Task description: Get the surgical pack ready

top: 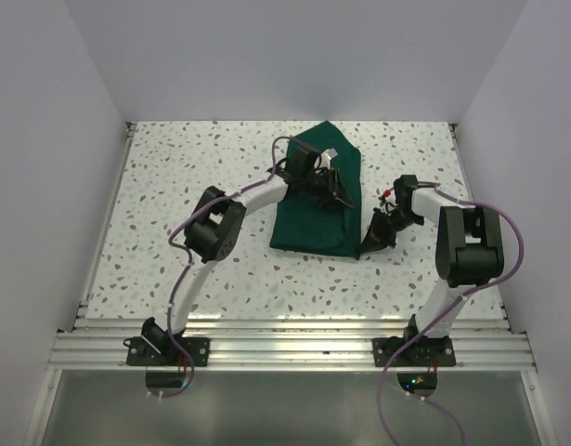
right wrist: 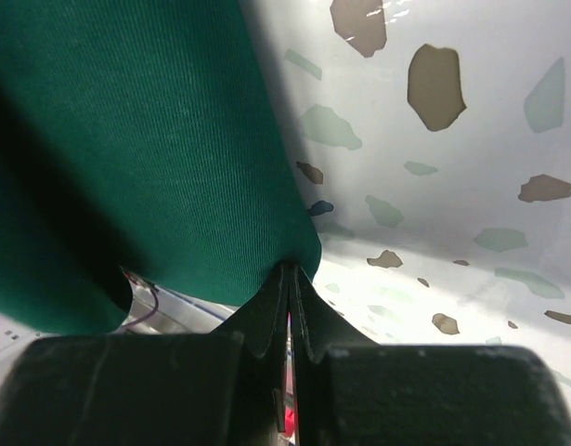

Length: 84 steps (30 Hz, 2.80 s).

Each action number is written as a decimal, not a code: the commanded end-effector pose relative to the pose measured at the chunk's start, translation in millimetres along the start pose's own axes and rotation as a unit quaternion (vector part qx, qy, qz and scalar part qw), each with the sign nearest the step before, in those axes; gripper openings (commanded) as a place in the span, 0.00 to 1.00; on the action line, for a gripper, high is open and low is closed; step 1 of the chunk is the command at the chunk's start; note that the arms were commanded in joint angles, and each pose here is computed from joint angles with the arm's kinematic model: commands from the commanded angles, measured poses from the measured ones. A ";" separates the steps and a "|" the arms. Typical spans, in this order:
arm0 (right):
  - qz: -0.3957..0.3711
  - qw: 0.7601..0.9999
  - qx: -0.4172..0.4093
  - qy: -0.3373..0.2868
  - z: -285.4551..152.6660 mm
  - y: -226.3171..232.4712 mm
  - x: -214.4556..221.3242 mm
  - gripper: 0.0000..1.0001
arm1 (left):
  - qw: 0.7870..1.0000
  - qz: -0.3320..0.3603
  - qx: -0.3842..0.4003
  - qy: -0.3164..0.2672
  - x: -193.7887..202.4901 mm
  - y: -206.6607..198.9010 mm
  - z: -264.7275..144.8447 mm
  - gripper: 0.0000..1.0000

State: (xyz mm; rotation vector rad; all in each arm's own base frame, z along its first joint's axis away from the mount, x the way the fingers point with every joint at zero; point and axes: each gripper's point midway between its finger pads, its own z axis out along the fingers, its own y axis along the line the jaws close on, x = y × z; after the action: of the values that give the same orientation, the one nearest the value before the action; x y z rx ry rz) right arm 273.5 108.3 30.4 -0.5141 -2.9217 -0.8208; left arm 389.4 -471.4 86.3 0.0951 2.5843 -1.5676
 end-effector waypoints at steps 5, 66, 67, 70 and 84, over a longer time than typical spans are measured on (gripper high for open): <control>-0.017 1.000 0.002 -0.005 -16.0 11.1 -0.8 0.00 | 0.991 0.117 0.058 -0.024 -15.6 -66.1 -24.4 0.64; -0.055 0.993 0.081 -0.068 -46.1 15.0 -74.2 0.07 | 0.968 0.168 -0.176 -0.055 74.7 79.4 -213.2 0.22; -0.056 0.993 0.079 -0.067 -47.1 16.2 -73.6 0.09 | 0.968 0.173 -0.174 -0.055 74.1 77.2 -213.5 0.29; -0.060 0.993 0.073 -0.073 -53.6 20.7 -72.5 0.20 | 0.957 0.191 -0.210 -0.058 73.6 79.5 -221.3 0.53; -0.051 0.996 0.025 -0.064 -50.6 37.3 -66.6 0.23 | 0.895 0.281 -0.336 -0.081 82.5 119.9 -205.4 0.59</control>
State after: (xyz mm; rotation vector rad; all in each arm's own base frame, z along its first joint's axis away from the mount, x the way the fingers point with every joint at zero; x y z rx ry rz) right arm 343.3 87.2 59.8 -0.4375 -3.0648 -0.6691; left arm 277.7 -240.9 58.7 0.5664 2.5910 -0.5573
